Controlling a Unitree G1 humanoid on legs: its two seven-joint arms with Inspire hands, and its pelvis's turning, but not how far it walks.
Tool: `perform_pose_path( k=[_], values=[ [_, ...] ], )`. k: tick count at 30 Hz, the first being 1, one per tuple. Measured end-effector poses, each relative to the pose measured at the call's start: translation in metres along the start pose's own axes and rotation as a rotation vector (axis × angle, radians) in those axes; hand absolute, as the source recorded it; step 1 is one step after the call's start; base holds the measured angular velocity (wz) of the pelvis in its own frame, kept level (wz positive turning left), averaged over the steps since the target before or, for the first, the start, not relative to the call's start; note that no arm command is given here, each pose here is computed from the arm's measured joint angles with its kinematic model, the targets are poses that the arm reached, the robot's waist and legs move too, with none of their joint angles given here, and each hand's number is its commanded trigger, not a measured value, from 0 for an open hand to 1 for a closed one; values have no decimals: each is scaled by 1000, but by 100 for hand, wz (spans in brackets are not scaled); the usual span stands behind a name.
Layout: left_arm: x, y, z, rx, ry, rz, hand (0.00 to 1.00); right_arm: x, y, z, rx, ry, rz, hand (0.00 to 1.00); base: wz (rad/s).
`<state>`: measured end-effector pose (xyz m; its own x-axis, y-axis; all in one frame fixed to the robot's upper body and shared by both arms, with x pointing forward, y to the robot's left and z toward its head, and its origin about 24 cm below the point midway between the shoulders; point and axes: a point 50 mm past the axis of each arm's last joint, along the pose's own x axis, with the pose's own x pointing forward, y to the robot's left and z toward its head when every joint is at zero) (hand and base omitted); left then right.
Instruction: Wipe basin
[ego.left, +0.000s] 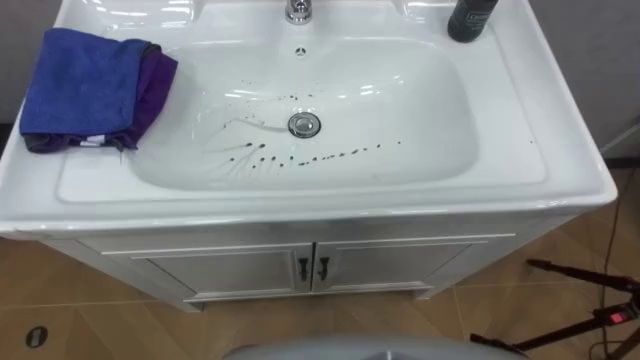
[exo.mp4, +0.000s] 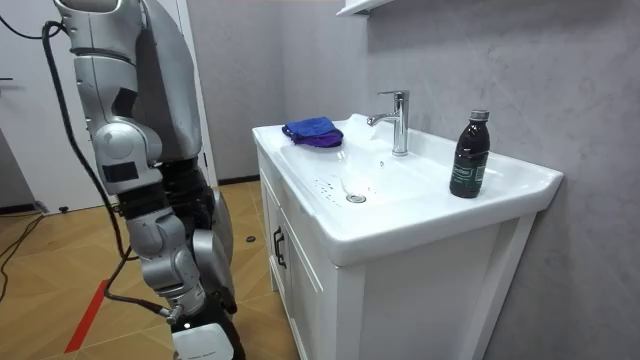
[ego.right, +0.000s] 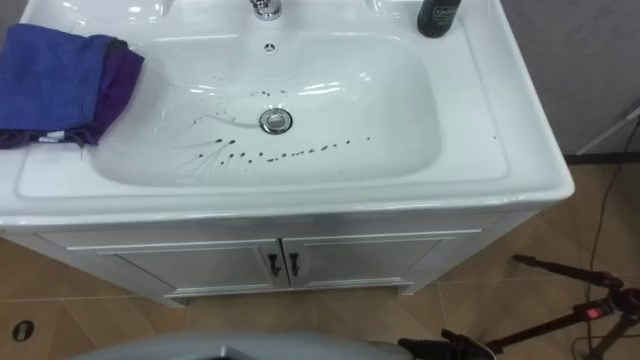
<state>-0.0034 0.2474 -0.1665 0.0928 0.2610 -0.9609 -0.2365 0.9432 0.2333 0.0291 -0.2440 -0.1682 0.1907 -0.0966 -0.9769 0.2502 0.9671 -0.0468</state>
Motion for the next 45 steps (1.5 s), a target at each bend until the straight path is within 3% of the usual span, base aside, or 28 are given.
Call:
perform_pose_path(
  k=[27, 45],
  values=[
    [0, 0, -3, -8, 14, -15, 0, 0, -1, 1, 8, -6, 1, 0, 0],
    [-3, 18, -20, -97, 92, 162, 0, 0, 0, -1, 24, 27, 2, 0, 1]
  ],
)
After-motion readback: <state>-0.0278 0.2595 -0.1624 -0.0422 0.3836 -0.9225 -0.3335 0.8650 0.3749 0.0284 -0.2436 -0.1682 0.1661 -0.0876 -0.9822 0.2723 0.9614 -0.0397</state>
